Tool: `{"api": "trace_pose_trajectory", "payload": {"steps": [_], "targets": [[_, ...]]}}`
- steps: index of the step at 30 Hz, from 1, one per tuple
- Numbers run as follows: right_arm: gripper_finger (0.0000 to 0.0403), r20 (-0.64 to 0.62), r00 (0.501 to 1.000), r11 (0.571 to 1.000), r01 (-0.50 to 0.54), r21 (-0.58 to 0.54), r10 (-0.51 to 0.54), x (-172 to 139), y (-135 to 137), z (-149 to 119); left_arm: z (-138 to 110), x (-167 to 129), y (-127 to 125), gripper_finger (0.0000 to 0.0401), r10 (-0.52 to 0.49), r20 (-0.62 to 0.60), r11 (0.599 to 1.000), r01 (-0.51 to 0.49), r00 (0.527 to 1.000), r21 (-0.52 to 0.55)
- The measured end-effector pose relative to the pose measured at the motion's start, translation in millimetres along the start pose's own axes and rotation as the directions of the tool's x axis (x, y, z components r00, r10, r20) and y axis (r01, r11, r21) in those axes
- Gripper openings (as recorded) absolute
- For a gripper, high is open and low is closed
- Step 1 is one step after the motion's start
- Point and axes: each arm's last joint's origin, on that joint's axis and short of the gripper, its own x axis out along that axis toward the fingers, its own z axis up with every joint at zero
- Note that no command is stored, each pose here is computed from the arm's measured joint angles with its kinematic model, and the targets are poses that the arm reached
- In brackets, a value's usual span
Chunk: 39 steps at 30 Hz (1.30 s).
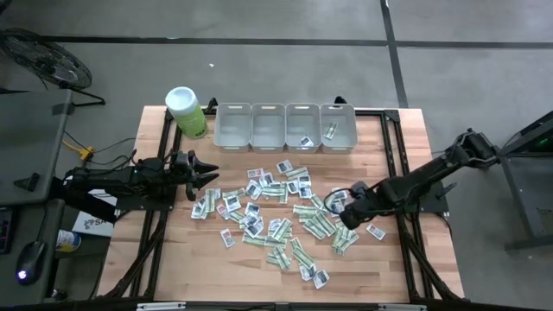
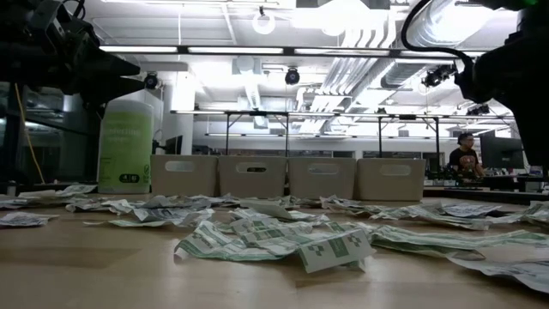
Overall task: Pick & Place First Aid Supplies
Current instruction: Put the bandage into the right gray bin
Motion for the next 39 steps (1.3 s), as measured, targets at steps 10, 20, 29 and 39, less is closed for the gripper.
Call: {"api": "trace_pose_trajectory", "payload": {"steps": [10,20,29,39], "targets": [[0.0235,-0.014,0.999,0.999,0.043,0.022,-0.043,16,10,-4,0,0,0,0.015,0.0,0.0,1.0,0.0,1.0,0.0],[0.0209,-0.021,0.996,0.996,0.091,0.019,-0.091,29,15,-5,0,0,0,0.015,0.0,0.0,1.0,0.0,1.0,0.0],[0.019,-0.01,0.998,0.997,0.069,0.028,-0.068,30,17,-4,0,0,0,0.015,0.0,0.0,1.0,0.0,1.0,0.0],[0.0177,-0.01,0.998,0.997,0.065,0.047,-0.065,29,17,-4,0,0,0,0.015,0.0,0.0,1.0,0.0,1.0,0.0]]}}
